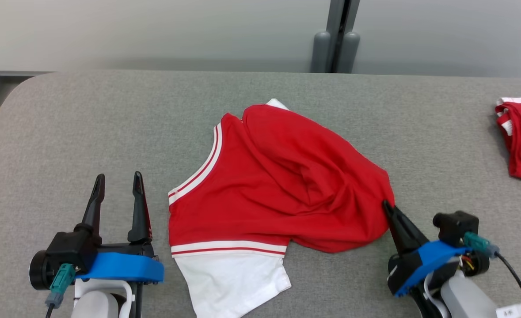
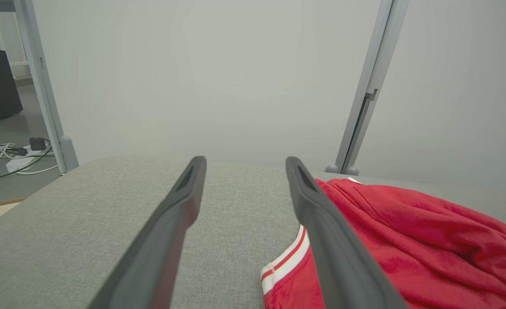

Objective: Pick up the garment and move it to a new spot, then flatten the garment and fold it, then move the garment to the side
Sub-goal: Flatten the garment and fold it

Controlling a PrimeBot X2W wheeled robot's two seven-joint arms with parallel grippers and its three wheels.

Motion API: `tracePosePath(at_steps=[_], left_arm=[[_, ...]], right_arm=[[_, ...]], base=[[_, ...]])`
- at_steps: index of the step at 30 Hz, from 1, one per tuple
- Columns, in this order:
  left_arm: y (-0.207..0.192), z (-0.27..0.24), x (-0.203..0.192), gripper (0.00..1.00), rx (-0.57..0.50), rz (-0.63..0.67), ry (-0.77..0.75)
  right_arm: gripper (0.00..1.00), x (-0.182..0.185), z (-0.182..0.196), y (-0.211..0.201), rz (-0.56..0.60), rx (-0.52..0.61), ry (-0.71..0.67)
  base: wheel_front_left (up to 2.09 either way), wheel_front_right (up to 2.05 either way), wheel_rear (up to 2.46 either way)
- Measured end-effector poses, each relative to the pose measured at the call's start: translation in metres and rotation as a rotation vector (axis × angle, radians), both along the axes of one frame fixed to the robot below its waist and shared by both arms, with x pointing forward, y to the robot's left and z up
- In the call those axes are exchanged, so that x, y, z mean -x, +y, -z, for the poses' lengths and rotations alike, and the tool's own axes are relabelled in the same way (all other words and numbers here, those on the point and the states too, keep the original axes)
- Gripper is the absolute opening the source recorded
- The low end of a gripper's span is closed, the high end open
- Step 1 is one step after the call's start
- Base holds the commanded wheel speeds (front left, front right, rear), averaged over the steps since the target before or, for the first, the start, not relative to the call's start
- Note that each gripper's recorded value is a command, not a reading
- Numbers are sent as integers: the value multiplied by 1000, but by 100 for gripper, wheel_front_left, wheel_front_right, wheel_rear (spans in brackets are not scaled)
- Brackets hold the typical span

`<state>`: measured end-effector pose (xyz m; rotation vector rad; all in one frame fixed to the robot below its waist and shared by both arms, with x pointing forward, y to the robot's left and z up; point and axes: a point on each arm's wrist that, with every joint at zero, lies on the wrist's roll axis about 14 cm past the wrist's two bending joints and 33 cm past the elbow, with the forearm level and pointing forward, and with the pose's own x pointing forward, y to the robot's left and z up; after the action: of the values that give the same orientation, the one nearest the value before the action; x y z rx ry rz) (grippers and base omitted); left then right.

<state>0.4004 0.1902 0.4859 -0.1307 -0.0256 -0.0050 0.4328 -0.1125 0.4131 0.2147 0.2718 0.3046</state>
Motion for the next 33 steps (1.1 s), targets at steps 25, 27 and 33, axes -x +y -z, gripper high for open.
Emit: tracePosePath(at_steps=[25, 27, 33], left_arm=[[-27, 5, -9, 100, 14, 78, 7], [-26, 4, -10, 100, 13, 76, 4], [-22, 3, -9, 100, 7, 67, 2]], right_arm=[[100, 116, -27, -17, -28, 124, 231], [100, 114, -31, -20, -17, 123, 219], [100, 87, -66, -36, 37, 132, 60]], base=[[0, 0, 0], [0, 0, 0], [0, 0, 0]])
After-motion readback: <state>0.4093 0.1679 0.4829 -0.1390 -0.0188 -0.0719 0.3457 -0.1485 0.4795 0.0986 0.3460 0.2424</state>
